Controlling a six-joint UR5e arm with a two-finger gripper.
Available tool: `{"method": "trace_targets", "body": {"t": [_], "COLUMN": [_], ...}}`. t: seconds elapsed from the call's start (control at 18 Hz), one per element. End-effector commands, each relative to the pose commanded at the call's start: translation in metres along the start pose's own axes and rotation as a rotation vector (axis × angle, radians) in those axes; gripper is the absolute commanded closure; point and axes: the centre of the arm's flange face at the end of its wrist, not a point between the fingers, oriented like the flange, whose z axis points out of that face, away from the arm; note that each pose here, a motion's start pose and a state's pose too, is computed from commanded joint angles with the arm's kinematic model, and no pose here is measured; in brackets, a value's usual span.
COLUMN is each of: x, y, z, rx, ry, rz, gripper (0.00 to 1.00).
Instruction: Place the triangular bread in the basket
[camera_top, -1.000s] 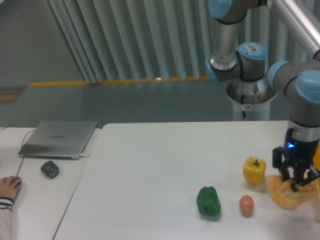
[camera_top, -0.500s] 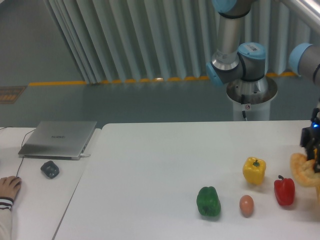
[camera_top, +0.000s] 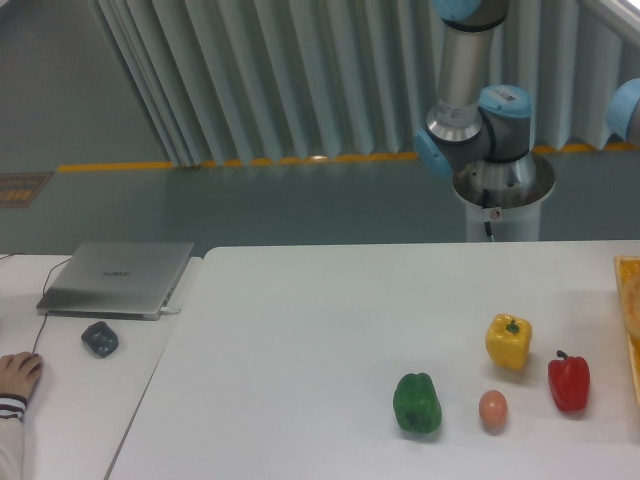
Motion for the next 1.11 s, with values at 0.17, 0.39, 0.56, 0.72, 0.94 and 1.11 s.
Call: {"method": "trace_targets", "body": {"t": [0.17, 0.39, 0.56, 0.72, 0.94, 1.11], "x": [0.004, 0.002, -0.002, 0.000, -0.004, -0.010], "y": [0.009, 0.014, 0.022, 0.028, 0.020, 0.013], "z": [0.000, -0.007, -0.022, -0.022, -0.021, -0.026], "rx": [0.005, -0.001, -0.017, 0.016, 0.075, 0.087], "ry": [0.002, -0.019, -0.044, -0.066, -0.104, -0.142], "rz": [0.055, 0.049, 0.038, 0.019, 0.017, 0.027], "gripper": [0.70, 0.45, 0.33, 0.00, 0.00, 0.00]}}
